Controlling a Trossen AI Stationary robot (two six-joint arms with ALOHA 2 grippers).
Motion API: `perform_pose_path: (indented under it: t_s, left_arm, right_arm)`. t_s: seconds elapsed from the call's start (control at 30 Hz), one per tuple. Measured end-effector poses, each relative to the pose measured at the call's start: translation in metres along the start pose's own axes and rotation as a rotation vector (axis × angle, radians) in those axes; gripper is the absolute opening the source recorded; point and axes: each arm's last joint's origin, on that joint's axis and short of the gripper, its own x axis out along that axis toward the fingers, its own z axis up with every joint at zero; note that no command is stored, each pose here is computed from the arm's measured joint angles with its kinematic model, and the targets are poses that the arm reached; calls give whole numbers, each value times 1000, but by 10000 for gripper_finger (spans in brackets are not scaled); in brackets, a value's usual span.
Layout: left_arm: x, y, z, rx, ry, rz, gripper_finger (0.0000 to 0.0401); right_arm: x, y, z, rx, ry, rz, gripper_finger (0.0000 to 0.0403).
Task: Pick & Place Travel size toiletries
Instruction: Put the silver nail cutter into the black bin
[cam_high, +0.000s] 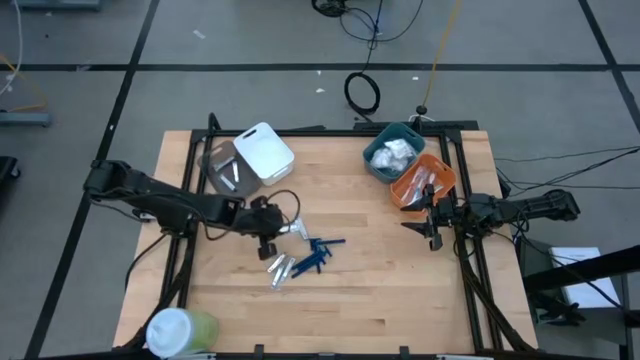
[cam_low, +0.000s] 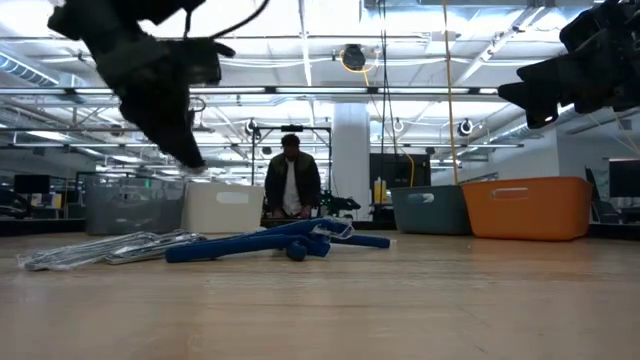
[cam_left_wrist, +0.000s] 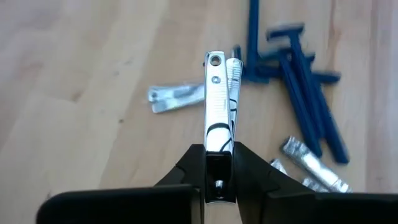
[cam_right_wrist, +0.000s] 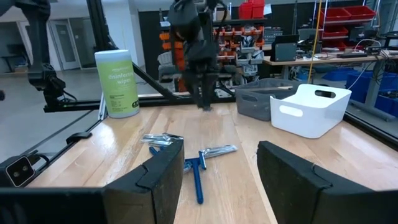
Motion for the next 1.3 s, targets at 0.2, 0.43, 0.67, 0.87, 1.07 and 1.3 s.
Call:
perform_pose_path:
  t_s: [0.2, 0.43, 0.67, 0.87, 1.07, 1.3]
  left_arm:
    - [-27, 14, 4, -345, -137, 152, 40]
    - [-46, 26, -1, -529, -207, 286, 44]
    - [-64, 41, -8, -618, -273, 442, 37]
    - [-80, 57, -23, -739, -302, 624, 40]
    - [-91, 69, -39, -809, -271, 790, 38]
    - [-91, 78, -43, -853, -250, 856, 47]
  right_arm:
    - [0, 0, 0, 0, 0, 0, 192]
    - [0, 0, 0, 0, -1, 0, 192]
    - [0, 0, 0, 0, -1, 0, 192]
    - [0, 0, 0, 0, -2, 0, 192]
    - [0, 0, 0, 1, -2, 0, 192]
    - [0, 0, 0, 0, -1, 1, 192]
